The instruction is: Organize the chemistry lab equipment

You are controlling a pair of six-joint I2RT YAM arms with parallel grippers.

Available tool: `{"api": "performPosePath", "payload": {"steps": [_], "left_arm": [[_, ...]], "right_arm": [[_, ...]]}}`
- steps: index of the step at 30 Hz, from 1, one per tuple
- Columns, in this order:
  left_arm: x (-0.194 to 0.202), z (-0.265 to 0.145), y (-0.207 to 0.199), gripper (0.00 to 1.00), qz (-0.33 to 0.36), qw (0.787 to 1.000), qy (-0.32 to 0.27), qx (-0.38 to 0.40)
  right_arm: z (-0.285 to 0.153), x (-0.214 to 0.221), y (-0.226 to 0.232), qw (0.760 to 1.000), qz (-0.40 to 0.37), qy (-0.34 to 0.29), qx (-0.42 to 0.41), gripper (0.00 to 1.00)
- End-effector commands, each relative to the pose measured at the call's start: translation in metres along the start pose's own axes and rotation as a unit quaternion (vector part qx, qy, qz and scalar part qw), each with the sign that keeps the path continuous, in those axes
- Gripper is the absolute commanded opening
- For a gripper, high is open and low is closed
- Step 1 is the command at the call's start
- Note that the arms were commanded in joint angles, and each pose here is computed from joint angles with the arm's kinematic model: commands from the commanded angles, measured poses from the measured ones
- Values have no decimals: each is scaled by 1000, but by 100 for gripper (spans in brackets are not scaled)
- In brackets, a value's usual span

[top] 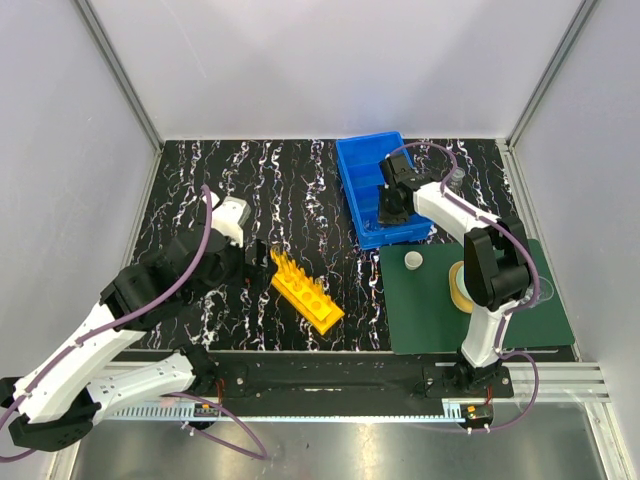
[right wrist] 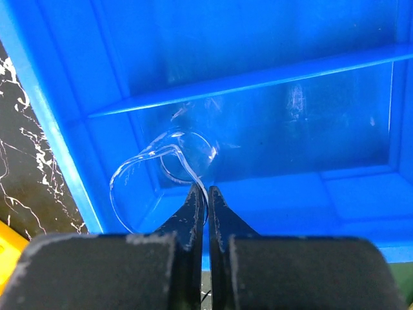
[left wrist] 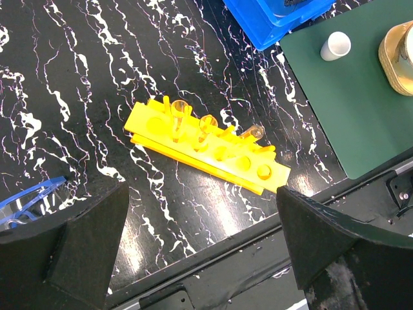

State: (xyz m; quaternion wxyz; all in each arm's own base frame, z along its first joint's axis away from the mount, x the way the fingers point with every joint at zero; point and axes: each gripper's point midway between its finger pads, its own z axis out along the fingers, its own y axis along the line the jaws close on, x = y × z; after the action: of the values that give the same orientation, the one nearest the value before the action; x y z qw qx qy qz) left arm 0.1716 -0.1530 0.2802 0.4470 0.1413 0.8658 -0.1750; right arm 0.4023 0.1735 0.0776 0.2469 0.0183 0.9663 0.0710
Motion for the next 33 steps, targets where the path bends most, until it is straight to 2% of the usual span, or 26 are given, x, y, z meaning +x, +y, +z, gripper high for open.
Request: {"api": "performPosePath", "payload": {"steps": [1, 4, 7, 8, 11, 15, 22, 28, 32, 33], "left_arm": [[-11, 1, 0, 99, -7, 1000, -24, -4], [-11, 1, 0, 99, -6, 1000, -24, -4], [-10, 1, 1, 99, -6, 1000, -22, -5], [-10, 2, 1, 99, -6, 1000, -21, -5], [-10, 4, 0, 99, -5, 1000, -20, -5], [-9, 5, -1, 99, -4, 1000, -18, -5], [-12, 7, -3, 99, -2, 1000, -18, -3], [-14, 8, -4, 99, 1, 1000, -18, -4], [-15, 9, -5, 99, 2, 1000, -16, -2], [-16, 10, -6, 99, 2, 1000, -17, 0]], "right_arm": [[7, -3, -1, 1000, 6, -12, -3, 0], [9, 0, -3, 1000, 8, -10, 0, 4], [9, 0, -3, 1000, 8, -11, -1, 18], [8, -1, -3, 1000, 9, -13, -2, 28], [2, -4, -3, 1000, 10, -20, -4, 42], [-10, -13, -2, 999, 9, -36, -4, 50], [-57, -35, 0, 997, 8, -80, -10, 53], [-126, -50, -2, 989, 23, -145, -30, 54], [-155, -45, -21, 984, 35, -175, 0, 54], [-157, -43, -34, 982, 42, -184, 30, 54]]}}
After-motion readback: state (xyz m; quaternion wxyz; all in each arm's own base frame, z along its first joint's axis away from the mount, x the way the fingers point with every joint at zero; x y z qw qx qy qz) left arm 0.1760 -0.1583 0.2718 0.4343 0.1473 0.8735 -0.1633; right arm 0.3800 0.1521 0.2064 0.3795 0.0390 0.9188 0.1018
